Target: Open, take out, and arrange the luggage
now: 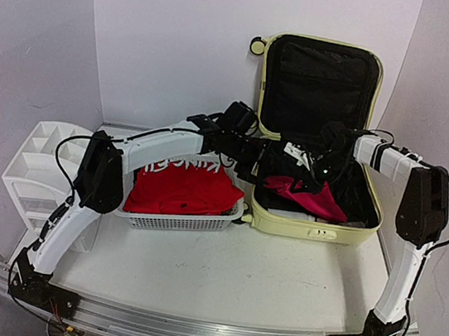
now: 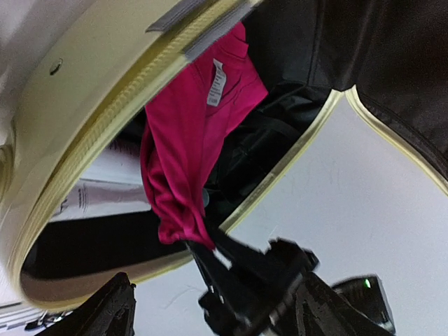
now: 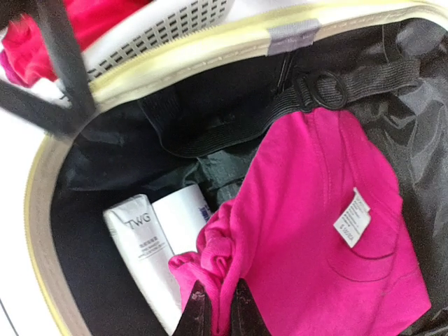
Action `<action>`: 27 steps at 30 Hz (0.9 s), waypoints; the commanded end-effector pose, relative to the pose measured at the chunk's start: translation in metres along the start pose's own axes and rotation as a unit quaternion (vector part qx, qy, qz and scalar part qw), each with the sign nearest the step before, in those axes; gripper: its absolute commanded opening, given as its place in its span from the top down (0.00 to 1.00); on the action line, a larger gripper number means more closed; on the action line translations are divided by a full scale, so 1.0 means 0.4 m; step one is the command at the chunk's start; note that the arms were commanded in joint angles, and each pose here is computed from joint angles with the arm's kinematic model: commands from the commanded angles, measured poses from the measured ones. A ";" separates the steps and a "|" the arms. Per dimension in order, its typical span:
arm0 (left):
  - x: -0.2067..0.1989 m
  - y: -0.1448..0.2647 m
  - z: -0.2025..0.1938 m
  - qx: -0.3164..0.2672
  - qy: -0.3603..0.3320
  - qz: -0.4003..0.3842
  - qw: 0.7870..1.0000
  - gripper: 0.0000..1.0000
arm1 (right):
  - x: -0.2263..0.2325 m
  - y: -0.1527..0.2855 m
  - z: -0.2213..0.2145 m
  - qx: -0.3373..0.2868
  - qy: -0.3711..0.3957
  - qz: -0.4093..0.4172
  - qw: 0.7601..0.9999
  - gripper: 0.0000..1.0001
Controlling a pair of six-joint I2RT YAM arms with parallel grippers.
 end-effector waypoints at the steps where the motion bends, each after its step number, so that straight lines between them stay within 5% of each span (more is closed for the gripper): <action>1: -0.023 -0.037 -0.025 -0.015 0.011 -0.042 0.999 0.20 | 0.019 0.077 0.049 -0.050 0.013 -0.013 0.999 1.00; 20: 0.114 -0.163 -0.025 -0.062 -0.010 0.013 0.998 0.21 | 0.061 0.147 0.074 -0.093 0.013 -0.024 0.995 1.00; 27: 0.120 -0.172 -0.013 -0.070 -0.012 0.013 0.997 0.31 | 0.086 0.178 0.077 -0.105 0.013 -0.026 0.994 1.00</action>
Point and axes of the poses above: each gripper's point midway between its finger pads, its own y axis back along the fingers, its own x axis along the line the jaws close on, z = x × y, the point moved 6 cm from there along y, back along the fingers, and after that the axes turned 5 degrees about y, right-handed, at the moved point
